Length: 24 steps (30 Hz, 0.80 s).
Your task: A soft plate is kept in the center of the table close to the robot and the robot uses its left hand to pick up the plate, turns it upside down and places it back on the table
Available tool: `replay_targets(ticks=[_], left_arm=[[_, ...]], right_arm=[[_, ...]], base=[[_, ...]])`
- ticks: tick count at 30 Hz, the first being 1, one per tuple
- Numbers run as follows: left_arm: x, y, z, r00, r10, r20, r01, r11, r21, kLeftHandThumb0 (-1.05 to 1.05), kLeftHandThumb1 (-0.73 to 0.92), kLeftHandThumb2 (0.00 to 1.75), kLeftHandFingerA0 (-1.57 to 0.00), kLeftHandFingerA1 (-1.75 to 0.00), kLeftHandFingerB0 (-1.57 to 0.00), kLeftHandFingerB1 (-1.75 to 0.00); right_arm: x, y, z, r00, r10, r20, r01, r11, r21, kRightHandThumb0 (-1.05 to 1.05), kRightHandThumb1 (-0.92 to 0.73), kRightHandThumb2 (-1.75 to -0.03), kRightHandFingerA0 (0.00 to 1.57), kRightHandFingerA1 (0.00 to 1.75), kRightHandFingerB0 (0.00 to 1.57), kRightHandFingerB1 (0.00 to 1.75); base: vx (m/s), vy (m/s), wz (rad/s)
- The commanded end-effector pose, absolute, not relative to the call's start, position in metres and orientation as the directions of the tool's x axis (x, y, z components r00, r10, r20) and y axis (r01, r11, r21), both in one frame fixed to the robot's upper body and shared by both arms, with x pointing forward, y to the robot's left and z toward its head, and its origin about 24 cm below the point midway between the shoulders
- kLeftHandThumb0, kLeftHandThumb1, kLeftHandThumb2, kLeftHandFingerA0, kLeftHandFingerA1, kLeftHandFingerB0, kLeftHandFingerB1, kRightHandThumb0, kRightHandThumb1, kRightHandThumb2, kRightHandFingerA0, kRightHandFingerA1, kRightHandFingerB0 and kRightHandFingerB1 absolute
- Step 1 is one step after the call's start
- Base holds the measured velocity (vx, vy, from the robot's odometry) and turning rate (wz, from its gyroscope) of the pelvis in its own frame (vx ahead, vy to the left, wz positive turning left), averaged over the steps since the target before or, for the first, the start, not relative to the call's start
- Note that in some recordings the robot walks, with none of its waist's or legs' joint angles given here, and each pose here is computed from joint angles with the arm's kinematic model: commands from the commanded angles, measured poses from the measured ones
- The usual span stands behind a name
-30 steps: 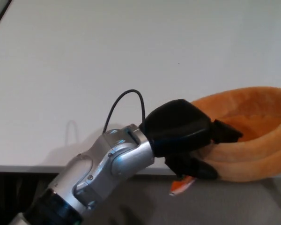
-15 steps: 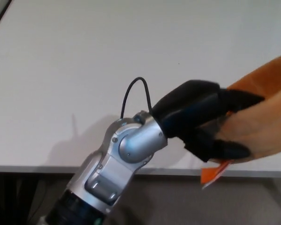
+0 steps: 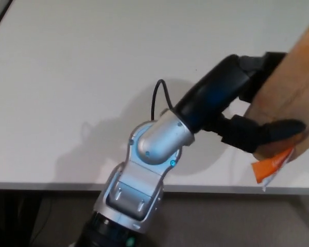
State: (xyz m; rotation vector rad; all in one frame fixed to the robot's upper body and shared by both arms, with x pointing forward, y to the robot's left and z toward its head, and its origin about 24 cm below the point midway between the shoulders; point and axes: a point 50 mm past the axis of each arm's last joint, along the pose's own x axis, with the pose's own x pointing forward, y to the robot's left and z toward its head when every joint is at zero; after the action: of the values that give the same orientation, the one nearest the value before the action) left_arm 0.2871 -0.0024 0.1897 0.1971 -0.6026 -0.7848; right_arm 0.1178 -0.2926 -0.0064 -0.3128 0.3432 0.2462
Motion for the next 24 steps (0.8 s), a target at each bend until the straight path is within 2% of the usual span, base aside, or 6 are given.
replay_targets(ticks=[1,10,13,17,21,24], left_arm=[[0.313,0.048,0.187,0.846,-0.183,0.500,0.530,0.190,-0.827,-0.26,0.52,0.75,-0.98,-1.75,-0.75,-1.75],[0.323,0.089,0.162,0.937,0.032,0.349,0.347,0.051,-0.936,-0.31,0.60,0.72,-0.93,-1.75,-0.70,-1.75],[0.325,0.099,0.154,0.950,0.083,0.301,0.301,0.005,-0.954,-0.30,0.54,0.74,-0.95,-1.75,-0.69,-1.75],[0.327,0.111,0.142,0.962,0.138,0.236,0.243,-0.031,-0.970,-0.29,0.55,0.72,-0.95,-1.75,-0.69,-1.75],[0.328,0.120,0.129,0.975,0.155,0.160,0.162,0.000,-0.987,-0.23,0.49,0.77,-0.98,-1.75,-0.67,-1.75],[0.328,0.119,0.125,0.982,0.178,0.055,0.045,0.056,-0.997,-0.25,0.54,0.78,-0.96,-1.75,-0.63,-1.75]], right_arm=[[0.118,-0.298,-0.005,0.910,0.176,-0.376,-0.283,0.926,-0.251,-0.76,-0.90,-0.68,0.49,0.42,0.30,0.33],[0.118,-0.299,-0.005,0.912,0.166,-0.376,-0.279,0.921,-0.272,-0.77,-0.90,-0.68,0.50,0.43,0.30,0.33],[0.118,-0.298,-0.005,0.911,0.168,-0.377,-0.284,0.918,-0.277,-0.77,-0.91,-0.68,0.48,0.42,0.28,0.32],[0.119,-0.298,-0.005,0.911,0.168,-0.376,-0.284,0.917,-0.279,-0.77,-0.90,-0.68,0.49,0.42,0.29,0.32],[0.120,-0.298,-0.005,0.911,0.168,-0.377,-0.281,0.922,-0.266,-0.77,-0.89,-0.68,0.48,0.42,0.29,0.33],[0.120,-0.298,-0.004,0.912,0.165,-0.376,-0.280,0.919,-0.277,-0.78,-0.90,-0.68,0.49,0.42,0.30,0.33]], base=[[0.00,0.000,0.00],[0.00,0.000,0.00],[0.00,0.000,0.00],[0.00,0.000,0.00],[0.00,0.000,0.00],[0.00,0.000,0.00]])
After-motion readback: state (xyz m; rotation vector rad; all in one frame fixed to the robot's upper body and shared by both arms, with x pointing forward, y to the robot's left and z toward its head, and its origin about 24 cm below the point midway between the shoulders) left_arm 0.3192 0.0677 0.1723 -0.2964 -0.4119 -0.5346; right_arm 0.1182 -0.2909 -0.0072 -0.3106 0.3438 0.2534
